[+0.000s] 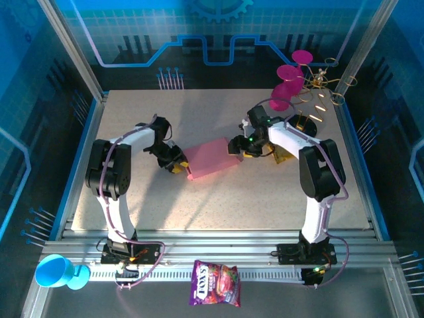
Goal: Fold the paper box
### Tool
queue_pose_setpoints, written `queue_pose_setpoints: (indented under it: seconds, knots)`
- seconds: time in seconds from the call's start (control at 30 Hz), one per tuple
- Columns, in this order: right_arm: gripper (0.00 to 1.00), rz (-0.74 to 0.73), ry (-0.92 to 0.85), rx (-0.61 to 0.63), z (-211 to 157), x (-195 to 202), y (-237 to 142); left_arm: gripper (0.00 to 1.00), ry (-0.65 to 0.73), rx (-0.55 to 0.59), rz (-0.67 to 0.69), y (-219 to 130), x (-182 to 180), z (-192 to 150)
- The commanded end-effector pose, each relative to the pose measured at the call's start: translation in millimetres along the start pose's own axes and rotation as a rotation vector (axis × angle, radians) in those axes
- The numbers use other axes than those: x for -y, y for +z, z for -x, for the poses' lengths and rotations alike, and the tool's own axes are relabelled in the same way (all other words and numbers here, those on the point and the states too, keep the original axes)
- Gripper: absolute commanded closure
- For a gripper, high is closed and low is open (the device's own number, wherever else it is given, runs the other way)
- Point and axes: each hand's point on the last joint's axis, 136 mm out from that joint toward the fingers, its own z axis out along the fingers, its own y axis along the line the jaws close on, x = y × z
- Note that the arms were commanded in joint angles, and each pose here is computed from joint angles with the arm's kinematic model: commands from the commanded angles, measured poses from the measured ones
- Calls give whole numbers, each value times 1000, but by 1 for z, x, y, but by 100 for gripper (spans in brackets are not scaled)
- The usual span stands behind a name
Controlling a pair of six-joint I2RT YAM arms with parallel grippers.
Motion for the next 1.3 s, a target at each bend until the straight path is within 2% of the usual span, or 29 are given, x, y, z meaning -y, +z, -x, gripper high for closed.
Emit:
queue_pose_setpoints:
  seconds: [0.0, 0.17, 0.27, 0.63, 0.93, 1.17, 1.27]
  knots:
    - [32, 25, 0, -20, 7, 1, 11, 59, 29, 42, -44, -30, 25, -3]
    - [36, 29, 12, -33, 13, 2, 21, 53, 27, 29, -44, -31, 28, -4]
    - [41, 18, 10, -54, 11, 5, 26, 52, 26, 25, -38, -27, 27, -1]
    - [46, -16, 7, -90, -6, 18, 32, 50, 17, 18, -69, -4, 36, 17]
    - [56, 4, -1, -104, -10, 16, 36, 70, 12, 11, -69, 15, 33, 26]
    - [59, 51, -40, -118, -13, 8, 35, 87, 4, -22, 6, 22, 12, 15]
    - [59, 58, -59, -113, -12, 6, 31, 89, 9, -35, 45, 24, 2, 10]
